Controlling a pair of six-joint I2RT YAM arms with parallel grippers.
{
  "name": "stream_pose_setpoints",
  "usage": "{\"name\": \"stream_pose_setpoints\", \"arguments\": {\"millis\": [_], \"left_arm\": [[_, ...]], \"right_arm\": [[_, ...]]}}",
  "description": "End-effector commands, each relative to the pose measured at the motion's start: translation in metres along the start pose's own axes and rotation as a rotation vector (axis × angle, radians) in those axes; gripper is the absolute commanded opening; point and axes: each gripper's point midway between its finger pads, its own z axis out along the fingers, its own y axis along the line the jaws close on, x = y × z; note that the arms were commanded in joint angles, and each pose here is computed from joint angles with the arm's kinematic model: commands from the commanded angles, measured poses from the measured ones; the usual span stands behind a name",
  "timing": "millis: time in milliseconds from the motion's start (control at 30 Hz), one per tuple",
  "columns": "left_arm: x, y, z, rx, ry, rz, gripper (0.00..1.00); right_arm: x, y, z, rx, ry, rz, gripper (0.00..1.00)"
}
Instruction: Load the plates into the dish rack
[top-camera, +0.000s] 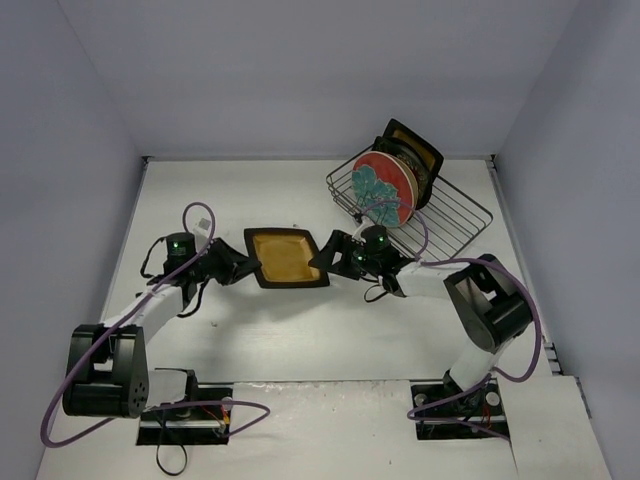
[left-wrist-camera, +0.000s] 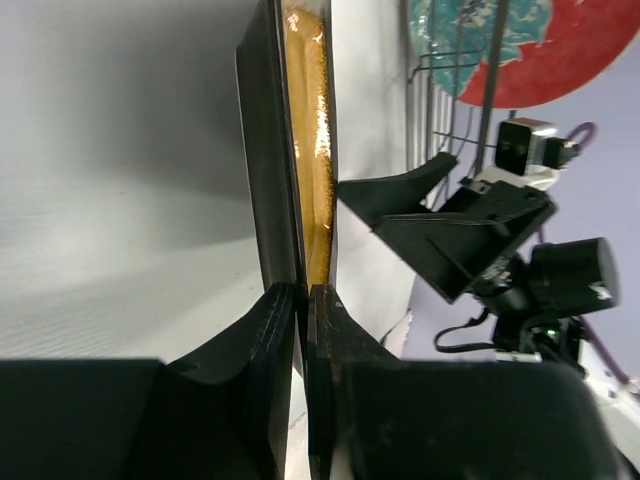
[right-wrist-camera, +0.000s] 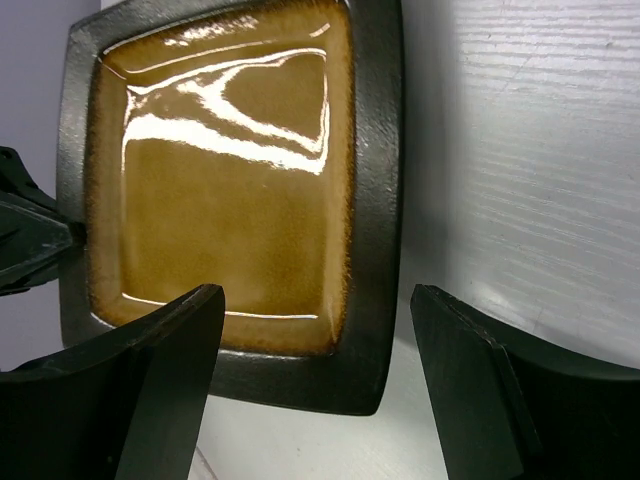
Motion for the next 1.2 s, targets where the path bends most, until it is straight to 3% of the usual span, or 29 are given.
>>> {"name": "stream_pose_setpoints", "arguments": {"millis": [0, 367, 600, 700, 767, 800, 833, 967, 1100, 1167], "left_arm": [[-0.02, -0.102, -0.026, 0.32, -0.06, 0.185, 0.0], [-0.017, -0.134, -0.047, 0.405, -0.08, 0.263, 0.0], [-0.013, -0.143, -0.055, 0.431, -0.075, 0.286, 0.0], [-0.012, -0.144, -0.056, 0.436, -0.07, 0.291, 0.0], [-0.01, -0.145, -0.057, 0.44, -0.059, 0.297, 0.0], [-0.01, -0.145, -0.057, 0.439, -0.059, 0.299, 0.0], [-0.009, -0.145, -0.058, 0.437, -0.055, 0.307, 0.0], [-0.006, -0.129, -0.055, 0.331, -0.037, 0.335, 0.0], [-0.01, -0.113, -0.057, 0.19, -0.039, 0.365, 0.01], [-0.011, -0.104, -0.062, 0.098, -0.026, 0.39, 0.09]], "right_arm": [[-0.017, 0.027, -0.001, -0.103, -0.057, -0.015, 0.77], [-0.026, 0.044, -0.005, -0.243, -0.053, -0.001, 0.76], [-0.034, 0.072, -0.006, -0.397, -0.038, -0.007, 0.7], [-0.036, 0.083, -0.006, -0.453, -0.029, -0.017, 0.62], [-0.039, 0.09, -0.008, -0.486, -0.04, -0.032, 0.5], [-0.04, 0.093, -0.009, -0.493, -0.043, -0.035, 0.44], [-0.043, 0.097, -0.01, -0.504, -0.051, -0.046, 0.31], [-0.054, 0.11, -0.018, -0.518, -0.08, -0.113, 0.03], [-0.066, 0.126, -0.031, -0.507, -0.095, -0.177, 0.0], [-0.08, 0.138, -0.037, -0.503, -0.131, -0.264, 0.0]]}}
